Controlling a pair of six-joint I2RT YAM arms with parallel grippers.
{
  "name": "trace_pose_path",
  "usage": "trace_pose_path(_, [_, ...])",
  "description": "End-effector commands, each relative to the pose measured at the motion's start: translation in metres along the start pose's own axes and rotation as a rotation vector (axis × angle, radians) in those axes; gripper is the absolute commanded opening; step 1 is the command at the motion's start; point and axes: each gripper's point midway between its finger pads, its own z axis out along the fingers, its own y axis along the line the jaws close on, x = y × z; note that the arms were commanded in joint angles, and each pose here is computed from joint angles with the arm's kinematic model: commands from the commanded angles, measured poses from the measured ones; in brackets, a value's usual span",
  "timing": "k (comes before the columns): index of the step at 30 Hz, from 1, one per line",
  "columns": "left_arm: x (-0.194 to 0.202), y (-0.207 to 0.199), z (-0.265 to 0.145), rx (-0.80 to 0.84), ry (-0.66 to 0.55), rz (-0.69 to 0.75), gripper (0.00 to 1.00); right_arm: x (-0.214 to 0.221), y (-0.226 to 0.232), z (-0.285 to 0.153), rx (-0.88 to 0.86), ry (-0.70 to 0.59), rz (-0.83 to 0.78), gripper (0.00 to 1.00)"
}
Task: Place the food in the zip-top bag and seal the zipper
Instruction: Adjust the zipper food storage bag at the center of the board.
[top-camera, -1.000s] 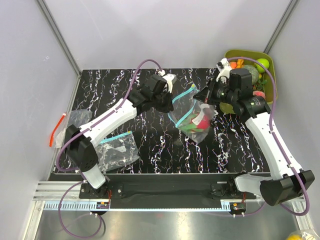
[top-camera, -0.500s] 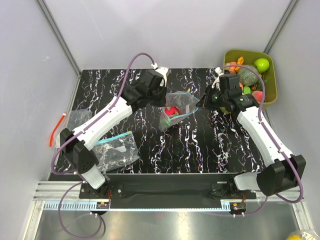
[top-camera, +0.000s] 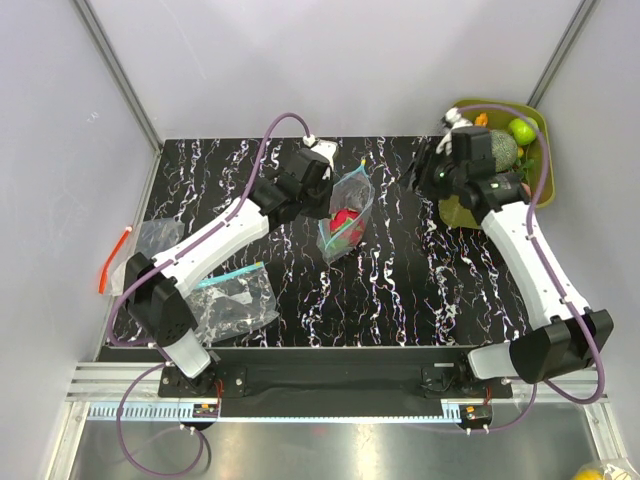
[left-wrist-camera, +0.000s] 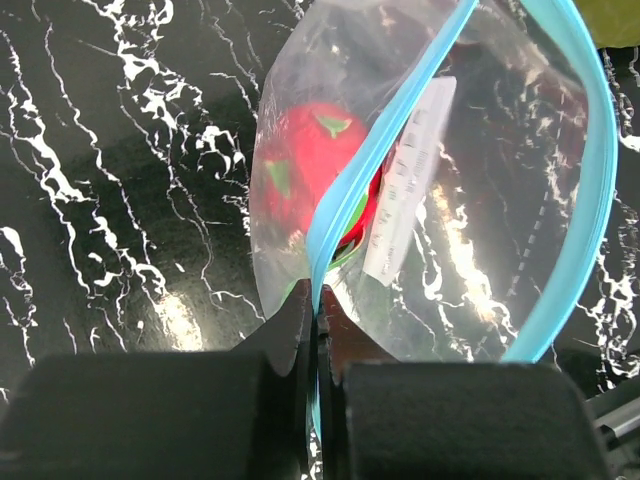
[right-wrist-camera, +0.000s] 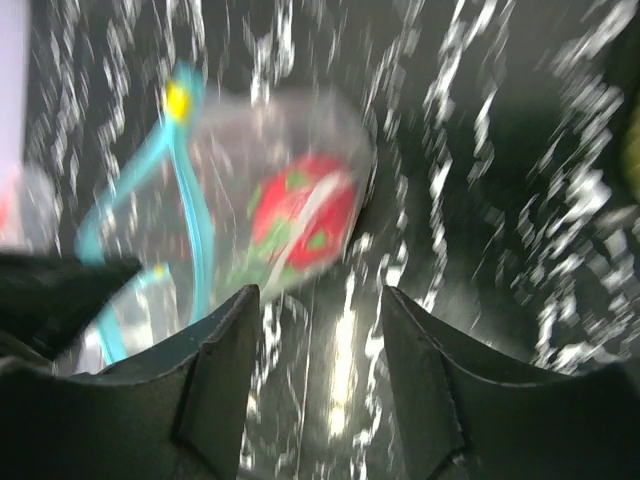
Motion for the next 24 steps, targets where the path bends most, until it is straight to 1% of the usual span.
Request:
trace_pose_path(1, [-0.034,-0.002,-0.018,0.005,-0.134,-0.015,0.0,-0.065,-0.016,-0.03,0.071,-0.195,-0.008,0.57])
trace_pose_path(4, [-0.036,-0.002,-0.02,0.008,-0.146,-0.016,0.0,-0.091,-0.052,-0.034,0.129,-0.258,0.074,0.57])
trace_pose_path(6, [-0.036,-0.002,-0.022,0.01,-0.153,-0.016,0.0,-0.11,-0.082,-0.038,0.203,-0.318,0.119,0.58])
trace_pose_path(7, [-0.038,-0.002,-0.023,0.011,-0.158,-0.017,0.0,-0.113,-0.093,-0.029,0.237,-0.311,0.13,0.59])
trace_pose_path(8, [-0.039,-0.002,-0.024,0.011,-0.164,-0.019,0.0,-0.118,-0.116,-0.029,0.309,-0.317,0.156,0.6])
trace_pose_path(9, [-0.038,-0.002,-0.024,0.011,-0.163,-0.019,0.0,-0.131,-0.122,-0.031,0.329,-0.336,0.167,0.61])
trace_pose_path(10, [-0.039,-0.002,-0.025,0.014,-0.166,-0.022,0.0,-0.131,-0.146,-0.017,0.375,-0.305,0.195,0.63])
trace_pose_path(11, [-0.038,-0.003,-0.026,0.017,-0.166,-0.021,0.0,-0.129,-0.156,-0.011,0.397,-0.277,0.208,0.68])
trace_pose_path(12, [-0.038,-0.003,-0.026,0.018,-0.165,-0.022,0.0,-0.134,-0.168,-0.001,0.424,-0.263,0.219,0.88])
trace_pose_path(13, [-0.038,-0.003,-0.027,0.022,-0.165,-0.021,0.0,-0.135,-0.178,0.002,0.454,-0.255,0.229,0.96])
trace_pose_path(14, [-0.038,-0.003,-0.027,0.021,-0.167,-0.022,0.0,-0.133,-0.188,0.004,0.497,-0.244,0.231,1.0])
trace_pose_path(17, [-0.035,-0.002,-0.025,0.02,-0.161,-0.021,0.0,-0.128,-0.215,0.024,0.587,-0.204,0.24,1.0])
trace_pose_path(18, [-0.036,-0.003,-0.025,0.024,-0.163,-0.021,0.0,-0.132,-0.218,0.027,0.591,-0.201,0.234,0.99])
trace_pose_path(19, [-0.035,-0.004,-0.025,0.028,-0.158,-0.022,0.0,-0.123,-0.229,0.045,0.608,-0.156,0.239,1.0])
trace_pose_path(20, [-0.034,-0.005,-0.025,0.03,-0.158,-0.021,0.0,-0.117,-0.236,0.05,0.631,-0.131,0.243,1.0])
trace_pose_path(21, [-0.035,-0.005,-0.025,0.032,-0.158,-0.022,0.0,-0.111,-0.247,0.067,0.652,-0.1,0.252,1.0])
trace_pose_path(24, [-0.033,-0.005,-0.023,0.034,-0.155,-0.02,0.0,-0.103,-0.27,0.09,0.691,-0.07,0.281,1.0])
